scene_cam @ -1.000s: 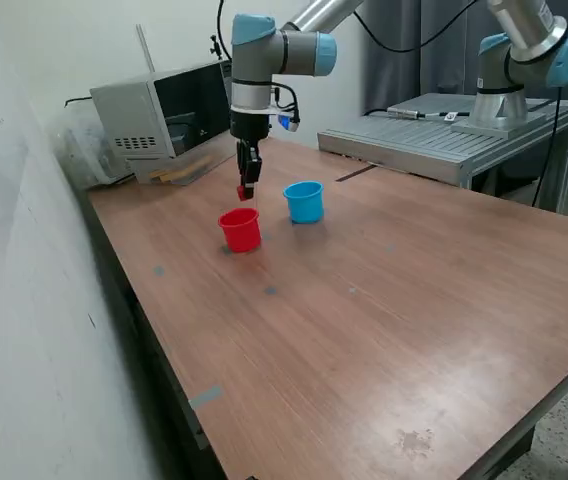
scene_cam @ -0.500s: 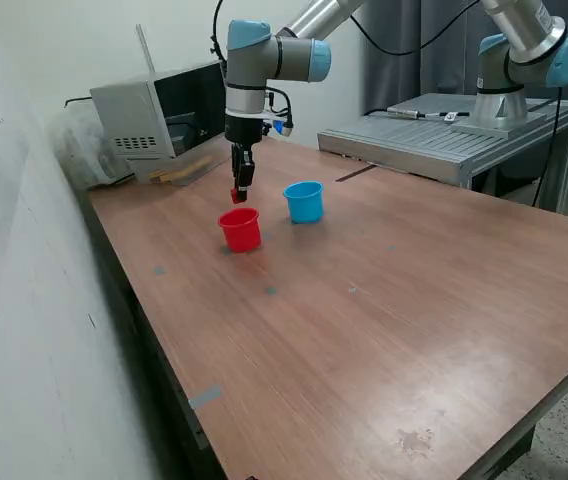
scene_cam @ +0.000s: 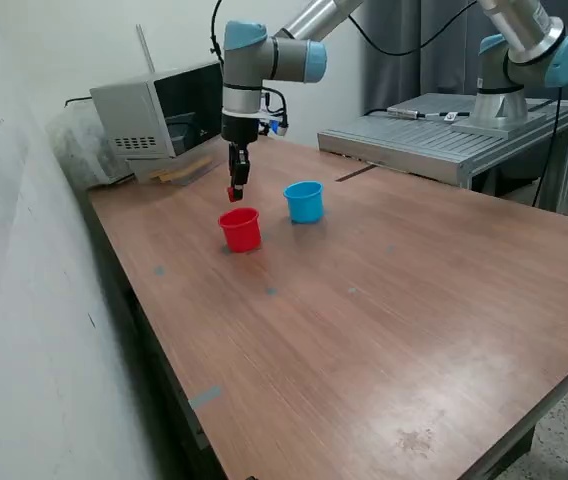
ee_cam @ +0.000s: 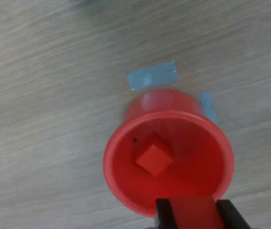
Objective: Place red objects in the red bin, and blue objects in the blue bin.
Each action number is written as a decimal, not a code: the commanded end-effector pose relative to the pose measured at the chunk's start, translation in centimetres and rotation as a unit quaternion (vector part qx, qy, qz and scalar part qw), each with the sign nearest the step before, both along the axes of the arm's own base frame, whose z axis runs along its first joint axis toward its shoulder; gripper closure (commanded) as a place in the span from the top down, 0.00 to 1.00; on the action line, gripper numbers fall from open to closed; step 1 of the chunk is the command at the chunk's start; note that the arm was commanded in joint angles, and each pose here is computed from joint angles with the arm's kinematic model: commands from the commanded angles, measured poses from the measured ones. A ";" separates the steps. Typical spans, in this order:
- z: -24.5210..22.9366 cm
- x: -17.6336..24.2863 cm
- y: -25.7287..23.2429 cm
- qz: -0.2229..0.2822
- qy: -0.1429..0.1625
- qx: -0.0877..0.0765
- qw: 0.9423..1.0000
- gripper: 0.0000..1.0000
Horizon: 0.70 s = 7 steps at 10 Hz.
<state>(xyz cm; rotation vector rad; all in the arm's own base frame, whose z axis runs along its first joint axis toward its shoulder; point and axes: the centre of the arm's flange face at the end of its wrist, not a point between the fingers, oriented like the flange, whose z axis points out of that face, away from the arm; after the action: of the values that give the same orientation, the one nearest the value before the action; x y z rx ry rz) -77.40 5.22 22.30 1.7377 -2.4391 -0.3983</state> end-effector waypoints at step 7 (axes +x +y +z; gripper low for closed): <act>-0.4 0.5 1.5 0.006 -0.008 0.003 1.000 1.00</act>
<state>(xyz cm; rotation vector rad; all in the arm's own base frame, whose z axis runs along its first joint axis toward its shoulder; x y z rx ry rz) -77.01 6.62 21.86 1.7512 -2.4460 -0.3916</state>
